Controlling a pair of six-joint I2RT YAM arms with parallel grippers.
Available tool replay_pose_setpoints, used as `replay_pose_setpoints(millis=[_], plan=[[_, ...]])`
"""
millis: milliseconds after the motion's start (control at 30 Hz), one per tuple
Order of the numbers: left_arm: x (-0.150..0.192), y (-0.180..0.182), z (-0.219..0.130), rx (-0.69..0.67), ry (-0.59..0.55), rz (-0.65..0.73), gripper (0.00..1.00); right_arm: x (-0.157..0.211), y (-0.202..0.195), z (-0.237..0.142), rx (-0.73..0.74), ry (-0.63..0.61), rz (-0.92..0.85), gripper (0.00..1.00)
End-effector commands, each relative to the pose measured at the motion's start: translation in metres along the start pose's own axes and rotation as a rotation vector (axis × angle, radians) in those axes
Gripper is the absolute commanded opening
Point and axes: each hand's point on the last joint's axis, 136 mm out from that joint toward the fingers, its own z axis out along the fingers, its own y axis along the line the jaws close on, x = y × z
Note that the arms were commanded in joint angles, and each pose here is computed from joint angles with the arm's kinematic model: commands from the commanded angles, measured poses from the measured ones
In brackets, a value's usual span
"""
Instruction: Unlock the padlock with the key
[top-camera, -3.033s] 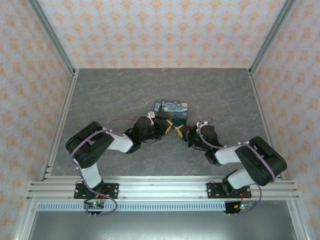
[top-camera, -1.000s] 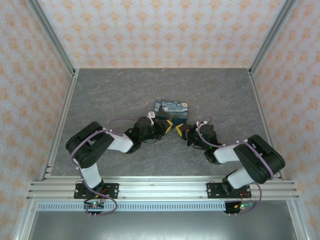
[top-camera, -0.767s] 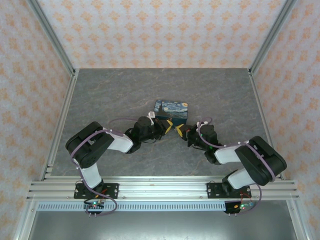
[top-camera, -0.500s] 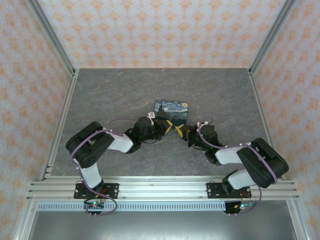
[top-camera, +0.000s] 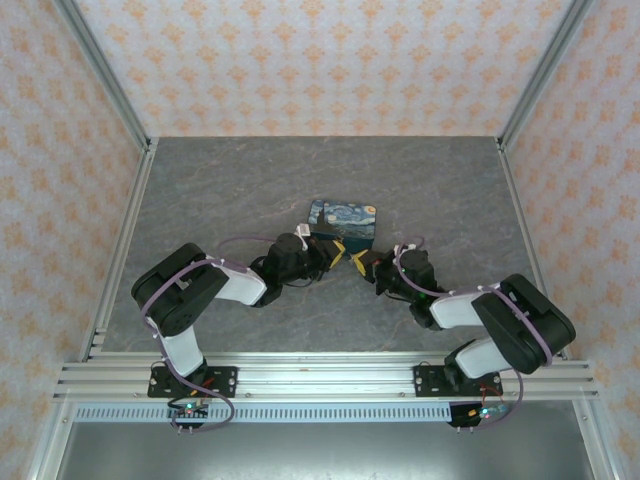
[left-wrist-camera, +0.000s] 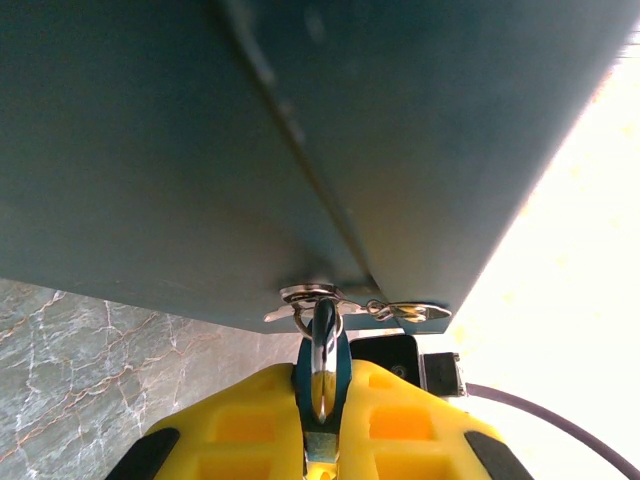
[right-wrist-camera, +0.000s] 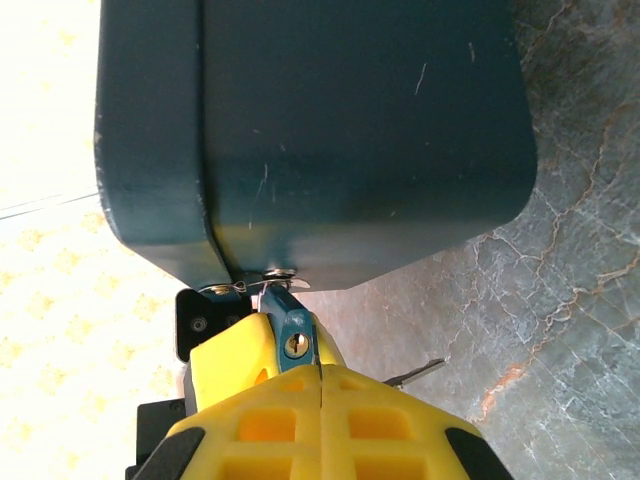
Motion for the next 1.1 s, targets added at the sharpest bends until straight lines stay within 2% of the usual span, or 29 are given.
replay_pose_setpoints(millis=[0,1067], plan=[[0.004,-0.020,0.007,0.054,0.013,0.023,0.00,-0.001,0.013,0.003,-0.035,0.001,-0.020,0.00],[0.002,-0.008,0.011,0.018,-0.003,0.021,0.00,-0.001,0.004,-0.009,0.013,-0.022,-0.033,0.00]])
